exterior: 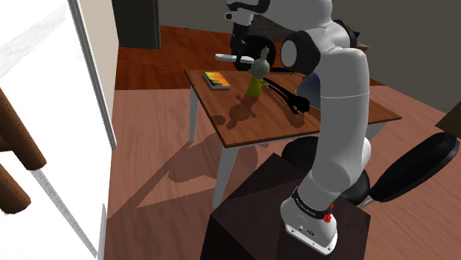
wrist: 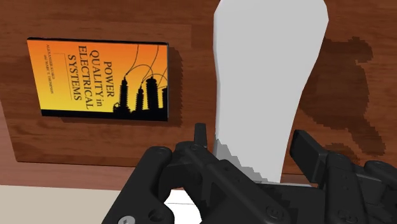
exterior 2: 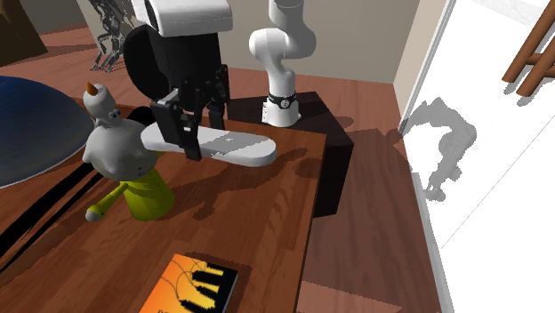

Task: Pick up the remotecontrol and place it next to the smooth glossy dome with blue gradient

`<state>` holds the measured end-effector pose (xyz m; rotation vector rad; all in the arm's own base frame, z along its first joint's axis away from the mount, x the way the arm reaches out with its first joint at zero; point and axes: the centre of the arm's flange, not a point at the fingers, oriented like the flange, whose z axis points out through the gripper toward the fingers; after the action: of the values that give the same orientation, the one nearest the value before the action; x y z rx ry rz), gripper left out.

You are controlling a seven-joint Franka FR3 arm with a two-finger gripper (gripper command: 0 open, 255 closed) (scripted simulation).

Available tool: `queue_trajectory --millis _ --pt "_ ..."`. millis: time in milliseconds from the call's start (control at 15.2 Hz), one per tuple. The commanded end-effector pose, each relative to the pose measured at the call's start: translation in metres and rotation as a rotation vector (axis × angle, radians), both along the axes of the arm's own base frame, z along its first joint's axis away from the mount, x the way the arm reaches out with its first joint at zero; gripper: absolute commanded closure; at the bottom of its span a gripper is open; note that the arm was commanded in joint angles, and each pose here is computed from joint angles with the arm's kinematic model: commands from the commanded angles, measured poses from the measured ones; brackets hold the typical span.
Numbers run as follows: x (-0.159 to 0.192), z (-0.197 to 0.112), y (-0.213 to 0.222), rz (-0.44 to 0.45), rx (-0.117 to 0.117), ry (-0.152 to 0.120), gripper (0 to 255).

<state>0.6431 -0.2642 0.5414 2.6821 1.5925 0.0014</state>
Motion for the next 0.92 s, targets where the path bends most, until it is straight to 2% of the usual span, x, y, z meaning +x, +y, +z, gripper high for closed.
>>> queue_trajectory --millis 0,594,858 --pt "0.001 0.011 0.000 0.000 0.000 0.000 255" --pt "0.001 0.057 0.000 0.000 0.000 0.000 255" --pt "-0.045 0.057 -0.026 0.000 0.000 0.000 255"
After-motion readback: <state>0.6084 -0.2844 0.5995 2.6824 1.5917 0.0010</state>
